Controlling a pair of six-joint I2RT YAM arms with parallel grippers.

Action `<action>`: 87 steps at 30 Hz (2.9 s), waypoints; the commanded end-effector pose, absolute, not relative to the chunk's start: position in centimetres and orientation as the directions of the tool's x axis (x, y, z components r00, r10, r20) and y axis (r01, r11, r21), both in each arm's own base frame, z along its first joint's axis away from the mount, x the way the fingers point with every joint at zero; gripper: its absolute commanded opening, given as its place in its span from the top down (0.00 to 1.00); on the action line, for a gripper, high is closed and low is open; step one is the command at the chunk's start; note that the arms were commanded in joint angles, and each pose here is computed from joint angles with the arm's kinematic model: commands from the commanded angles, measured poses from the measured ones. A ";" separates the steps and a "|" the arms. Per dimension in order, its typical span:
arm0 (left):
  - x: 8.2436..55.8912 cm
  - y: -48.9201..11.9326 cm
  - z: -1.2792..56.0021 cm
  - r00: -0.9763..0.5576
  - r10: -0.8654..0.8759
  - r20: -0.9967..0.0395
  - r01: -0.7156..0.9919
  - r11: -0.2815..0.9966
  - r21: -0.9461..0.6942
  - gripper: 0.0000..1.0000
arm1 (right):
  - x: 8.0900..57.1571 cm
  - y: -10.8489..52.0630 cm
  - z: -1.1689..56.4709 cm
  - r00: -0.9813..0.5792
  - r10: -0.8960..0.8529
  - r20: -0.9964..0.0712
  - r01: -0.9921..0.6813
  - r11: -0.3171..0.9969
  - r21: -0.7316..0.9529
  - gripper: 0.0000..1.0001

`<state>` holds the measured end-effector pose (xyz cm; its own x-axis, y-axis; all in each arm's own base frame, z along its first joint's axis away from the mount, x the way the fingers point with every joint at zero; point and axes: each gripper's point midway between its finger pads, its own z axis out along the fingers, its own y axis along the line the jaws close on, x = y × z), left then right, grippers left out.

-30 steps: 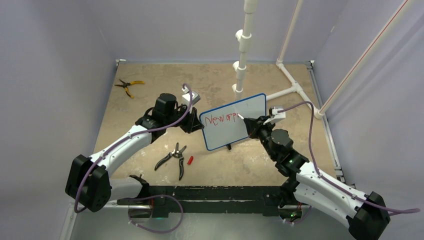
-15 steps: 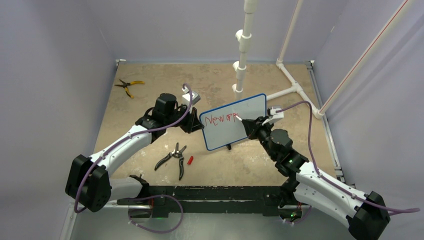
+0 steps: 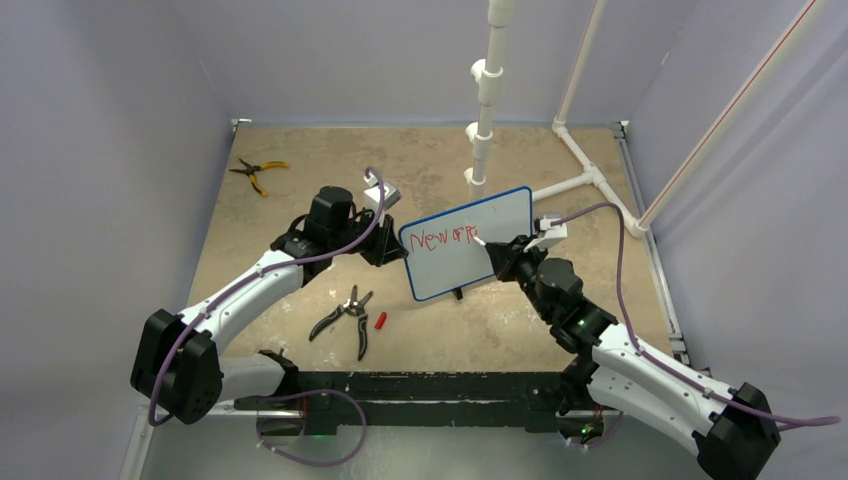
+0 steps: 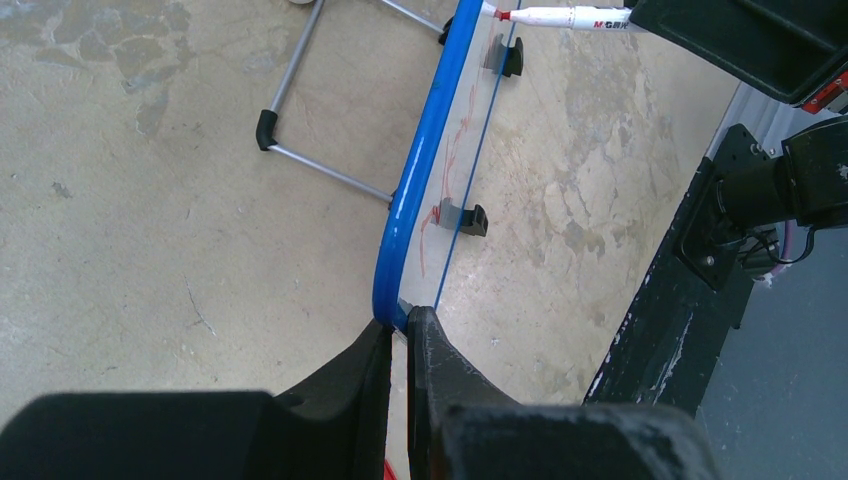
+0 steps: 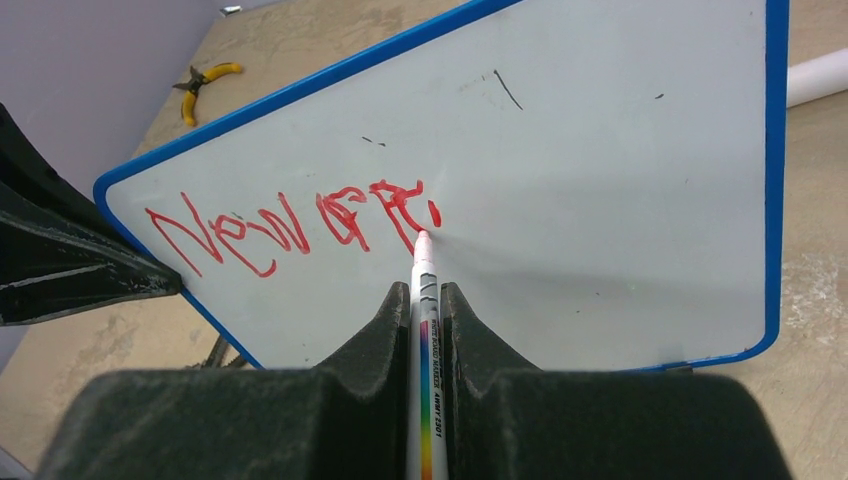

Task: Write a sentence on the whiteboard

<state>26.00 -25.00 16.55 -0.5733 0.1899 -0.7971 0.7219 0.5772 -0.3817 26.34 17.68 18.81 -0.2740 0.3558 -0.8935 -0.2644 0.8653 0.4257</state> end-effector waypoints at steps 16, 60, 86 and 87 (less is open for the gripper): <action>26.0 -25.4 17.5 -0.542 0.176 -0.822 0.745 0.553 -0.373 1.00 | 27.7 16.6 22.0 -0.188 0.366 -0.912 -0.211 0.891 0.401 1.00; 26.1 -24.9 17.9 -0.528 0.174 -0.831 0.741 0.572 -0.352 1.00 | 26.7 15.5 22.4 -0.183 0.364 -0.913 -0.238 0.885 0.400 1.00; 26.1 -25.1 17.6 -0.536 0.176 -0.825 0.741 0.567 -0.361 1.00 | 27.0 17.0 20.9 -0.238 0.341 -0.909 -0.270 0.876 0.399 1.00; 26.1 -25.1 17.6 -0.537 0.176 -0.825 0.741 0.566 -0.361 1.00 | 27.1 16.8 20.7 -0.239 0.342 -0.909 -0.258 0.880 0.399 1.00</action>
<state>25.91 -24.92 16.66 -0.5719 0.1902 -0.7979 0.7207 0.5812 -0.3780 27.16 17.00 20.93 -0.2323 0.3344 -0.9133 -0.2682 0.8806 0.3906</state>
